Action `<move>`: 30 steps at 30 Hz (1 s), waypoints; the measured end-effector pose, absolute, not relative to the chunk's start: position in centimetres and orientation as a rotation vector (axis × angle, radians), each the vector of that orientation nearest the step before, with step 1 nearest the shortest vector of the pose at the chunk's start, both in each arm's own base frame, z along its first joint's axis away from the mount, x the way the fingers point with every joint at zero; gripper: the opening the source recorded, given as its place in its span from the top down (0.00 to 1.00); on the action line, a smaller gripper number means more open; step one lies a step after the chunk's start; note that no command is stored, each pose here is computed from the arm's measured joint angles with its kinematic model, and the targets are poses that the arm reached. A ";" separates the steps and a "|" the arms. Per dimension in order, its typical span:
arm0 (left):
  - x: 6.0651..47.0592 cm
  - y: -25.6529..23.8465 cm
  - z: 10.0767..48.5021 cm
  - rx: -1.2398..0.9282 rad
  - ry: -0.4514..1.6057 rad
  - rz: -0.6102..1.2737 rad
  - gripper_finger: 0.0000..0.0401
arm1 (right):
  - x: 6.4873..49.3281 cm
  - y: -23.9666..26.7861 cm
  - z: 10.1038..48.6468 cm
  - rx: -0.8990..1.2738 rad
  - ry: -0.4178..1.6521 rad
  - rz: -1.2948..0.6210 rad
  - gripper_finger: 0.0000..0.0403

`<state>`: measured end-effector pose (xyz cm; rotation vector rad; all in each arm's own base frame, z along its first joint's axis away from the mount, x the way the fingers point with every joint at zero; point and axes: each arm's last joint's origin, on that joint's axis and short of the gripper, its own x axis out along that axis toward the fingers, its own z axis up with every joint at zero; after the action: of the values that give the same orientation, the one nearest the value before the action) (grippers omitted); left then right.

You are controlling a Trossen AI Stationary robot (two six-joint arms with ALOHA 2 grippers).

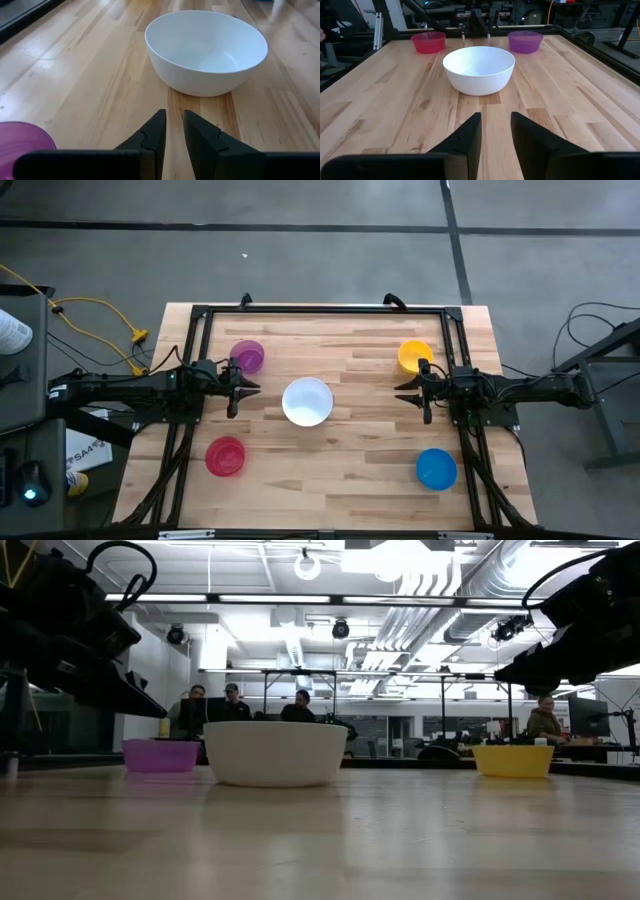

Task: Nest bowls inside each other
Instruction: Stack the violet bowl on the white bowl

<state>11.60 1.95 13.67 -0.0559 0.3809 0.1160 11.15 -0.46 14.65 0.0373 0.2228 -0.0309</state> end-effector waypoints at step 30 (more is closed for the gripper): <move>14.6 3.1 22.4 0.079 0.557 0.274 0.83 | 11.1 -0.5 14.7 0.037 0.222 -0.031 0.76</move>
<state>14.63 3.08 22.40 0.0785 0.5570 0.2742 11.15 -0.46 14.66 0.0373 0.2224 -0.0311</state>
